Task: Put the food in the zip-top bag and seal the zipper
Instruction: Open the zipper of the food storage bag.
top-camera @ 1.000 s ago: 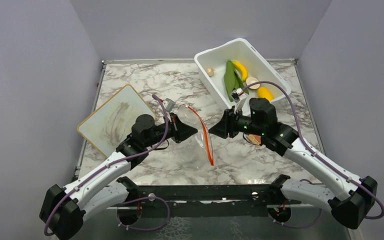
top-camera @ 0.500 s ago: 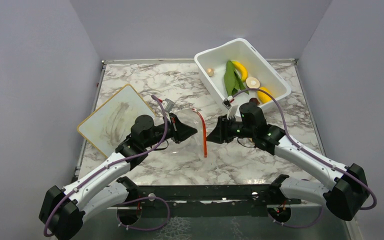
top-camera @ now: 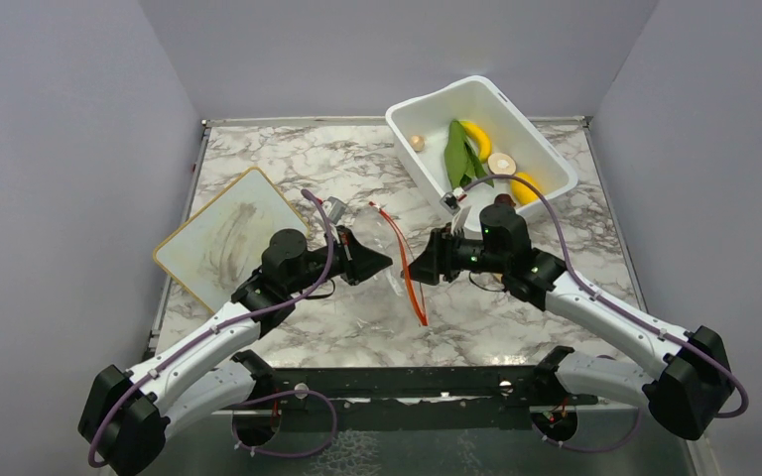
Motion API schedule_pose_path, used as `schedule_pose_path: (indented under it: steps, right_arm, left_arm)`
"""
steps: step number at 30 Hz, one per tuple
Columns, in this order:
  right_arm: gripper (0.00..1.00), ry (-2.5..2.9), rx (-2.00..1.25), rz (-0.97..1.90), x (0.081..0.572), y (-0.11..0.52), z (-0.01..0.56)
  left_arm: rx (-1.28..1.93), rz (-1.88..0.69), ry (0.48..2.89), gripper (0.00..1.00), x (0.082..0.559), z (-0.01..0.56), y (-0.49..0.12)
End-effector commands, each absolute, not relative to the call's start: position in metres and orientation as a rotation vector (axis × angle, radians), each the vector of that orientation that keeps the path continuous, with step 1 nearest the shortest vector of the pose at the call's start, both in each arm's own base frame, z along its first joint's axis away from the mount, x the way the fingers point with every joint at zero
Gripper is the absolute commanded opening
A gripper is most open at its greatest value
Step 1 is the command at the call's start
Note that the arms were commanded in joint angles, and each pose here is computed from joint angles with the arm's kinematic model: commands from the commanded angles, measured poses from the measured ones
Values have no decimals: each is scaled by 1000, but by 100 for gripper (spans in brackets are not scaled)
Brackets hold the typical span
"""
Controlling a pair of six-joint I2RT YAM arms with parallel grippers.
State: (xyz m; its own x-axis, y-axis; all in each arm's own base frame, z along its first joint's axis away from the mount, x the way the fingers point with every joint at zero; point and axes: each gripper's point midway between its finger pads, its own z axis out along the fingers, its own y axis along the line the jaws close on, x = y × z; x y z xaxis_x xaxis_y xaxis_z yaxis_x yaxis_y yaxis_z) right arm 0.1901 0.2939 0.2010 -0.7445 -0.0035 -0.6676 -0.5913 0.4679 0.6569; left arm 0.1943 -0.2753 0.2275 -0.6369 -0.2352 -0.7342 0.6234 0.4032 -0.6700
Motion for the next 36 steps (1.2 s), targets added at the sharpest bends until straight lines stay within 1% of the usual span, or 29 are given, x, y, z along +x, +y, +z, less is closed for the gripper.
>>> schedule_pose_path:
  steps: [1, 4, 6, 9, 10, 13, 14, 19, 24, 26, 29, 30, 36]
  right_arm:
    - [52, 2063, -539, 1330, 185, 301, 211]
    - [53, 2059, -530, 1322, 187, 300, 211]
    - [47, 2081, -510, 1282, 191, 297, 205]
    - [31, 2134, -438, 1170, 201, 287, 193]
    - [23, 2149, -413, 1128, 205, 282, 188]
    - [5, 2149, -387, 1068, 209, 274, 187]
    - [1, 2140, -387, 1063, 209, 273, 190]
    - [1, 2025, -427, 1056, 206, 266, 220]
    - [1, 1963, -417, 982, 211, 254, 249]
    - [1, 1948, -422, 973, 211, 252, 259]
    - [1, 1940, -425, 982, 210, 253, 266]
    - [1, 1944, -423, 990, 211, 254, 266]
    - [1, 2040, -382, 1033, 213, 266, 240]
  left_arm:
    - [350, -1369, 1819, 0, 189, 232, -277]
    - [353, -1380, 1819, 0, 187, 232, -277]
    - [356, -1391, 1816, 0, 185, 233, -277]
    - [366, -1401, 1808, 0, 182, 234, -276]
    - [367, -1403, 1804, 0, 180, 234, -276]
    - [360, -1409, 1792, 0, 178, 237, -274]
    - [358, -1411, 1787, 0, 177, 238, -273]
    - [333, -1407, 1791, 0, 176, 236, -269]
    - [280, -1330, 1881, 0, 182, 211, -262]
    - [272, -1323, 1904, 15, 182, 208, -262]
    - [268, -1311, 1913, 45, 185, 211, -262]
    - [271, -1303, 1917, 51, 186, 213, -262]
    - [296, -1335, 1943, 73, 183, 250, -268]
